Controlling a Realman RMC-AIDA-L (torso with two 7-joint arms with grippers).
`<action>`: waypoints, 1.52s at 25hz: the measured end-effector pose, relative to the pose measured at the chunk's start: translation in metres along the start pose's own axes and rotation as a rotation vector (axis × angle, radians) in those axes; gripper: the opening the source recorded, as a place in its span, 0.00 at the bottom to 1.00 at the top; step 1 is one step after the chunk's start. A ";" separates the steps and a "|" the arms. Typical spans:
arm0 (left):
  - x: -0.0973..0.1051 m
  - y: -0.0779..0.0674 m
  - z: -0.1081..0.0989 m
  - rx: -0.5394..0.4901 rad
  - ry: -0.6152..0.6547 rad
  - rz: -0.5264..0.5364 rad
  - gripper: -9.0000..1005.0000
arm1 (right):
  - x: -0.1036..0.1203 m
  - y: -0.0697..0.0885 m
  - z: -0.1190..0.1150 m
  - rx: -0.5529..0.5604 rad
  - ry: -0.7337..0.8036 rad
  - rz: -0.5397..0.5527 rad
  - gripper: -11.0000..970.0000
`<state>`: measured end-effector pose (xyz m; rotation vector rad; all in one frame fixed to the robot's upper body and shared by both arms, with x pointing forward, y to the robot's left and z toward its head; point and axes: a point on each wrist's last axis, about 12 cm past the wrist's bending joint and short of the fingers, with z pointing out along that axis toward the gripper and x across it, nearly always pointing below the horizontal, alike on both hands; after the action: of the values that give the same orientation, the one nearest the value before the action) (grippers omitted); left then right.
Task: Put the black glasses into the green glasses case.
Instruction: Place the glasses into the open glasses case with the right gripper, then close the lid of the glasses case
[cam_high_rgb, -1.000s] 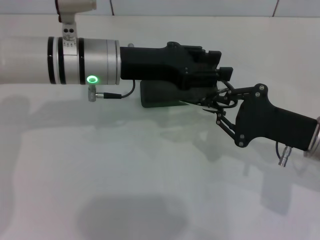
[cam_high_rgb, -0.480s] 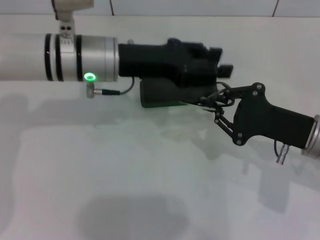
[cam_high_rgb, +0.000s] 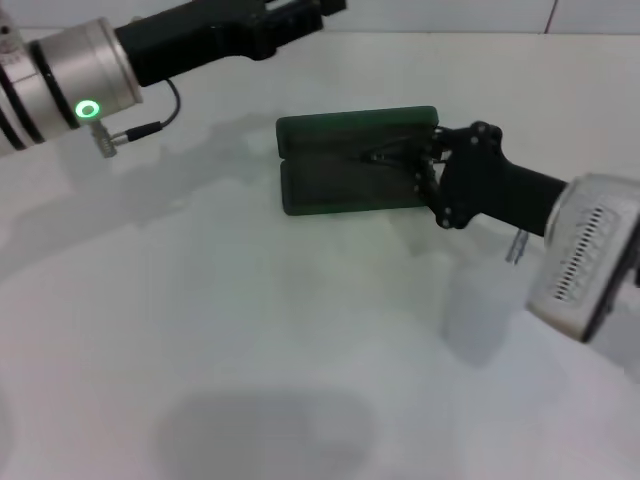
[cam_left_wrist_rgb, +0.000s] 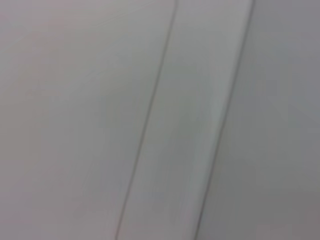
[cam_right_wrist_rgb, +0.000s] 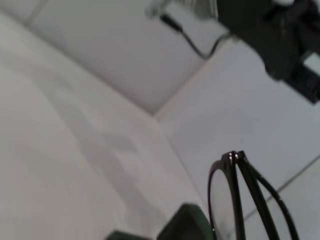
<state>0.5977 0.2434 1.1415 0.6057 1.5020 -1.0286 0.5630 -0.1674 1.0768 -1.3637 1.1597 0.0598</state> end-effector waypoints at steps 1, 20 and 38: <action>0.000 0.001 -0.002 -0.004 -0.003 -0.001 0.56 | -0.002 -0.001 0.004 0.000 0.020 -0.014 0.15; 0.000 0.001 -0.003 -0.008 -0.003 -0.001 0.56 | -0.020 0.002 0.051 -0.033 0.242 0.018 0.15; 0.005 0.006 -0.003 -0.046 0.043 0.003 0.56 | -0.039 0.012 0.046 -0.056 0.125 0.158 0.27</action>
<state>0.5996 0.2480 1.1348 0.6002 1.5580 -0.9816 0.5637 -0.1060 1.0840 -1.3381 1.3790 0.1226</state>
